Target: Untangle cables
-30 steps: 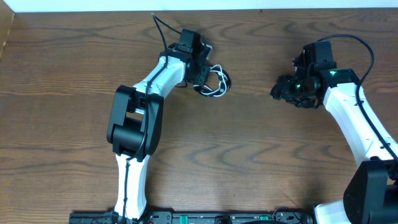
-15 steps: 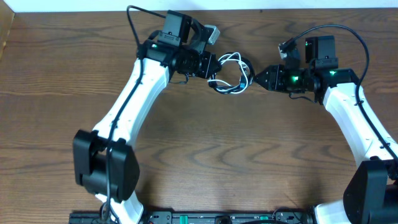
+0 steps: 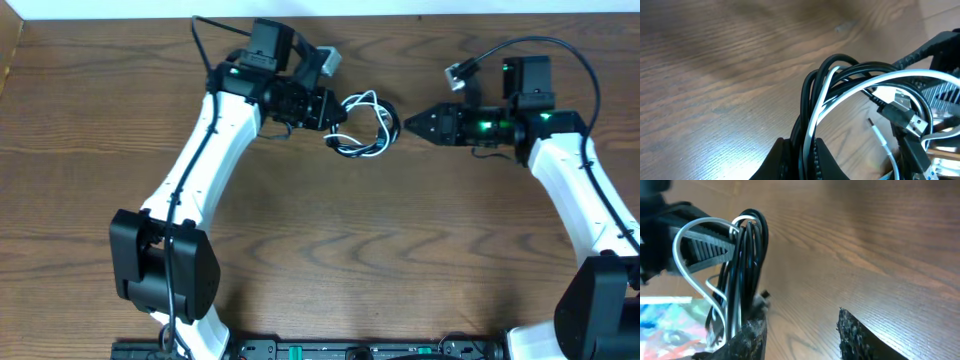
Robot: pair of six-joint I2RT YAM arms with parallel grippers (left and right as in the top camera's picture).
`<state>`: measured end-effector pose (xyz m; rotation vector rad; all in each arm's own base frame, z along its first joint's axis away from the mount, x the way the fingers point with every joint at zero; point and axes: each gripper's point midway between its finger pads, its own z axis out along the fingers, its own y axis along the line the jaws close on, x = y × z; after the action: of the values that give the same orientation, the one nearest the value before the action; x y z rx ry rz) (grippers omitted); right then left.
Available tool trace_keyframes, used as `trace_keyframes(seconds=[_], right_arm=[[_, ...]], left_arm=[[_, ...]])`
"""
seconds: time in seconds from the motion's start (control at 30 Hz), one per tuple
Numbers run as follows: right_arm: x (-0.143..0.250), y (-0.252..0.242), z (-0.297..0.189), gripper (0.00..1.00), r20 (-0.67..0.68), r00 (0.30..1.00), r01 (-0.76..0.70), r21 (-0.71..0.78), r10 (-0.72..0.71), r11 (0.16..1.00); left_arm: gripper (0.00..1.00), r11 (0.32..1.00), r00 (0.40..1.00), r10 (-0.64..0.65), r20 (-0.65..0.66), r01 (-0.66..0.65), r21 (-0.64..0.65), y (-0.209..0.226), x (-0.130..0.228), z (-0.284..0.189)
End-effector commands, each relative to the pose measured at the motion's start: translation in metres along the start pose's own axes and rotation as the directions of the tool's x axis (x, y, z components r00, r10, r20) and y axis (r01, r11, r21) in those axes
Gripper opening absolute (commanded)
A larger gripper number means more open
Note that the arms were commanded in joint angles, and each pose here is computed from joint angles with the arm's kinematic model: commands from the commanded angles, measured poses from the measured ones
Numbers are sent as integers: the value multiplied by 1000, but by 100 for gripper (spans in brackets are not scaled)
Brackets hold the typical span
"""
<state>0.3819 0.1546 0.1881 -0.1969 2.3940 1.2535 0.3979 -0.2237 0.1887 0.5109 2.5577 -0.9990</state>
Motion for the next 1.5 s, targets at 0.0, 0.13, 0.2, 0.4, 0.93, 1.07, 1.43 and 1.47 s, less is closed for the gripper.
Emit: trace_keyframes(seconds=[0.0,0.13,0.2,0.4,0.93,1.07,1.43,1.47], right_arm=[[-4,27,-9,42,13,997,80,-151,-79,985],[-2,45,-5,43,7,992,122,-229,-124,966],[2,51,0,43,-5,991,132,-239,-137,962],[1,56,3,43,-3,989,143,-249,-148,958],[-19,45,-1,41,54,993,110,-191,-102,975],[-15,51,5,40,40,992,127,-199,-121,972],[8,16,33,20,-28,999,31,98,-29,995],[8,11,34,17,-23,1000,20,137,-17,990]], left_arm=[[7,988,999,47,12,-49,146,-18,-2,-6],[7,986,999,52,5,-52,159,-23,0,-4],[7,985,998,55,3,-55,161,-24,0,-3],[7,988,999,54,0,-53,142,-22,1,-2],[7,996,999,51,-5,-51,71,-9,1,-1],[7,996,999,50,-6,-50,71,-9,1,-1],[7,996,999,50,-6,-50,72,-10,1,-1],[7,996,999,50,-6,-49,72,-10,1,-1]])
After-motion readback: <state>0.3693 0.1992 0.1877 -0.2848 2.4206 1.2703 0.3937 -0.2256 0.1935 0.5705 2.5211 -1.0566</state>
